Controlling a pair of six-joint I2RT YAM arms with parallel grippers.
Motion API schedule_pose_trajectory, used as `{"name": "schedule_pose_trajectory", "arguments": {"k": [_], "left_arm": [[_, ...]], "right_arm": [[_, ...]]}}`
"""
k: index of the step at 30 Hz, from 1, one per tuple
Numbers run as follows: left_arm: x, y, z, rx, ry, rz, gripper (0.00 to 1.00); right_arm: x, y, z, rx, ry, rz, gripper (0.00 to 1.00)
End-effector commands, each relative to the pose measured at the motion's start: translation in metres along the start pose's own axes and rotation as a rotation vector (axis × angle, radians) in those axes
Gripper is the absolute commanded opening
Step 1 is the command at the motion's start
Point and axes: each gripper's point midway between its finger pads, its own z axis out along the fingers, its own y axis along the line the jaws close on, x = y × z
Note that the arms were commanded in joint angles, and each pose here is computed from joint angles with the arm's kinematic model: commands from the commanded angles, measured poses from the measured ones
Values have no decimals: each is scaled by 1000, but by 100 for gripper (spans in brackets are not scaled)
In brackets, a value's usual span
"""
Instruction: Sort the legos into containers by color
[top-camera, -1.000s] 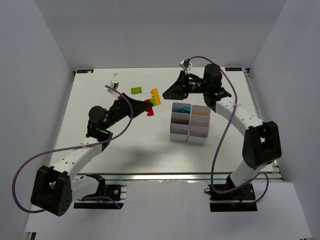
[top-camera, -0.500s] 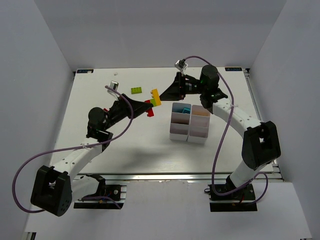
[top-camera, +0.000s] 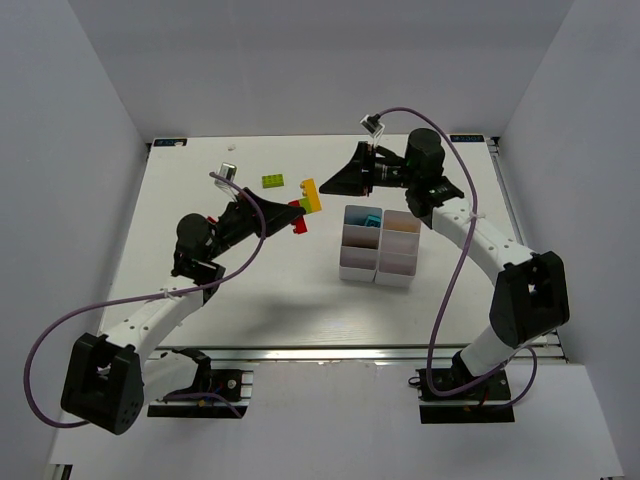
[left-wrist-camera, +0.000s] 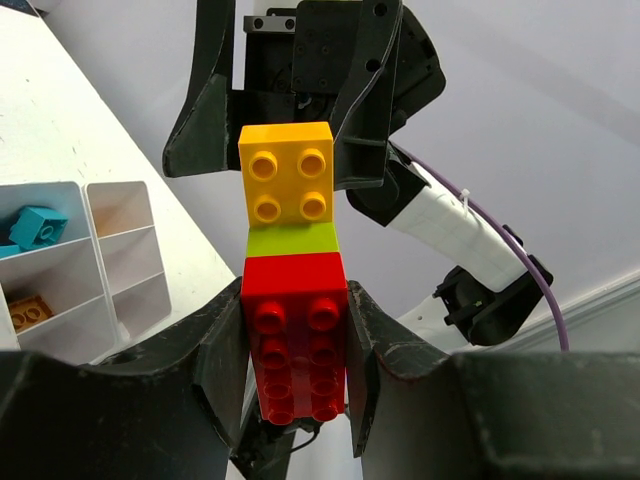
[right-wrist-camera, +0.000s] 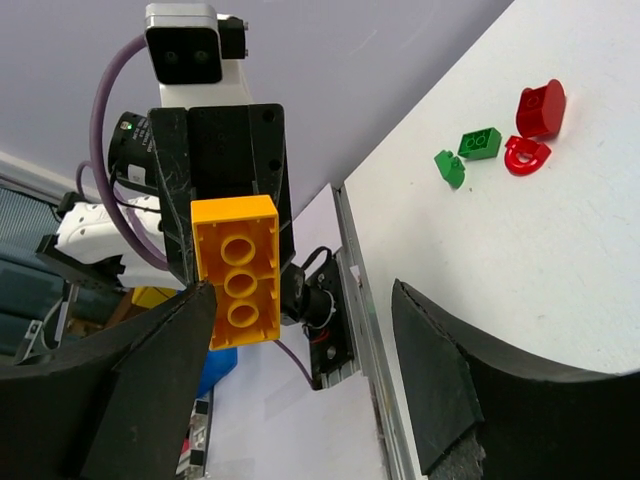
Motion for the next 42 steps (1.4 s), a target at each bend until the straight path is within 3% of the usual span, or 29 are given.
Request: {"name": "schedule_pose_trajectory", "arguments": {"k": [1,15,25,28,34,35,36,40,42], "left_arm": [[-4,-12,-3,25,-21,39,0],[-3,-10,-2,30,-13,33,0],[-3,-11,0,39,-8,27,0],[-4,-11,1,39,-10,26,0],[-4,-8,2,29,-1,16,0],[-4,-8,3,26,0,14,2],[-4,-7,4,23,3,10,15],[-4,-2,4,-6,8,12,41],[-4,-2,5,-16,8,20,47]], "right_arm": [[-9,28,-6,-70,-31,-89,76],[8,49,0,-201,35,-69,77],[8,42,10,-189,46,-47,69],[7,41,11,-188,42,-50,62],[7,41,11,-192,42,-60,32],[7,41,11,-192,40,-64,30],[6,42,11,-193,39,-67,29],[7,40,11,-191,40,-64,22],[8,39,11,-190,38,-64,21]]}}
